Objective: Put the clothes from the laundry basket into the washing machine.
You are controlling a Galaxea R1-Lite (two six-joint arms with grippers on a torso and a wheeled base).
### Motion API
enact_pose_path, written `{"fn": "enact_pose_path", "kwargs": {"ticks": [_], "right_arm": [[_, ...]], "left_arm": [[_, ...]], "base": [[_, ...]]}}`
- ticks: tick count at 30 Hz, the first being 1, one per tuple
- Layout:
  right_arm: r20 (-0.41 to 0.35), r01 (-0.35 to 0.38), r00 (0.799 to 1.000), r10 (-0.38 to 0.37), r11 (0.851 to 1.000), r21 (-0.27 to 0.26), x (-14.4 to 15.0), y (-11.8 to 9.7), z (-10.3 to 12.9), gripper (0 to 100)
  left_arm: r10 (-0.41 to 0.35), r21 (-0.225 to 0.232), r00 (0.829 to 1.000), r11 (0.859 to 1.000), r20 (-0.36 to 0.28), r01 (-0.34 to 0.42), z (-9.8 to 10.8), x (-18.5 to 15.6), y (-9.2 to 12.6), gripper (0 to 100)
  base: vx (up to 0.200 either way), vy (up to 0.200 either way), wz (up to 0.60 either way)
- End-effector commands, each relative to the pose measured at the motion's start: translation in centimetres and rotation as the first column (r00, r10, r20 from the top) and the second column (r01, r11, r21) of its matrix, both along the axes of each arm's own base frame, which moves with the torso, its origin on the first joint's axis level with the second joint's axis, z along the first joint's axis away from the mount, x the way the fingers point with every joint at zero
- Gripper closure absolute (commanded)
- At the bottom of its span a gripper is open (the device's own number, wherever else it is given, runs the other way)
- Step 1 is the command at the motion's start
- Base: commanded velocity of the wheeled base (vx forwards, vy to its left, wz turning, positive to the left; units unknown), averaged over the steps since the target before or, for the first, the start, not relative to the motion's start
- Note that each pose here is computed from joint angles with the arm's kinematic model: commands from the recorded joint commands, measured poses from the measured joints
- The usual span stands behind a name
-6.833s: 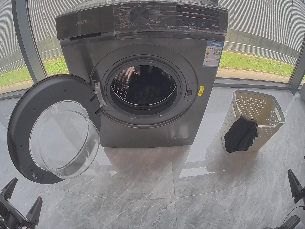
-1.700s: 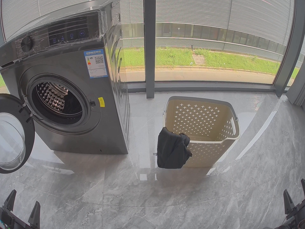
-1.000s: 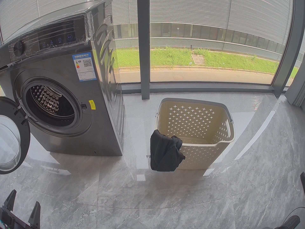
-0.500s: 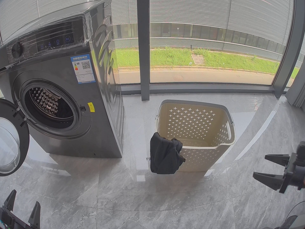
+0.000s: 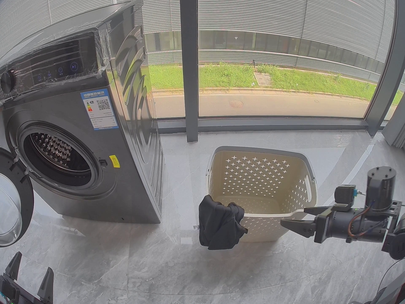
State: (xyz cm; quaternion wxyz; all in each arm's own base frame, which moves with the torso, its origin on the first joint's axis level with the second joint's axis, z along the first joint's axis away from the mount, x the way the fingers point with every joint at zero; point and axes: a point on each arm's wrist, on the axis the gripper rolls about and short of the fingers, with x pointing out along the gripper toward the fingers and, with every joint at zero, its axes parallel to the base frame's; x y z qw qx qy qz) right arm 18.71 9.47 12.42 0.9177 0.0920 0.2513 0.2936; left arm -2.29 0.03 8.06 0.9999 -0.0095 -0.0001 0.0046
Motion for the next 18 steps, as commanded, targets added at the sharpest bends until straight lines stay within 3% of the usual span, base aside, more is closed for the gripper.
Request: {"fn": "enact_pose_path", "kwargs": {"ticks": [1,9,18], "right_arm": [[-0.073,0.02,0.997,-0.023,0.999,-0.04,3.7,2.3,-3.7,0],[-0.08,0.042,0.996,-0.048,0.996,-0.073,6.4,4.2,-7.0,0],[-0.042,0.02,0.999,-0.022,0.998,-0.054,9.2,6.8,-10.2,0]], "left_arm": [[0.0,-0.001,1.0,1.0,0.0,0.0,-0.5,0.0,0.0,0],[0.002,0.001,1.0,1.0,0.0,-0.002,-0.5,0.0,0.0,0],[0.0,-0.003,1.0,1.0,0.0,0.0,-0.5,0.0,0.0,0]], "base": [[0.0,0.0,0.0],[0.0,0.0,0.0],[0.0,0.0,0.0]]}}
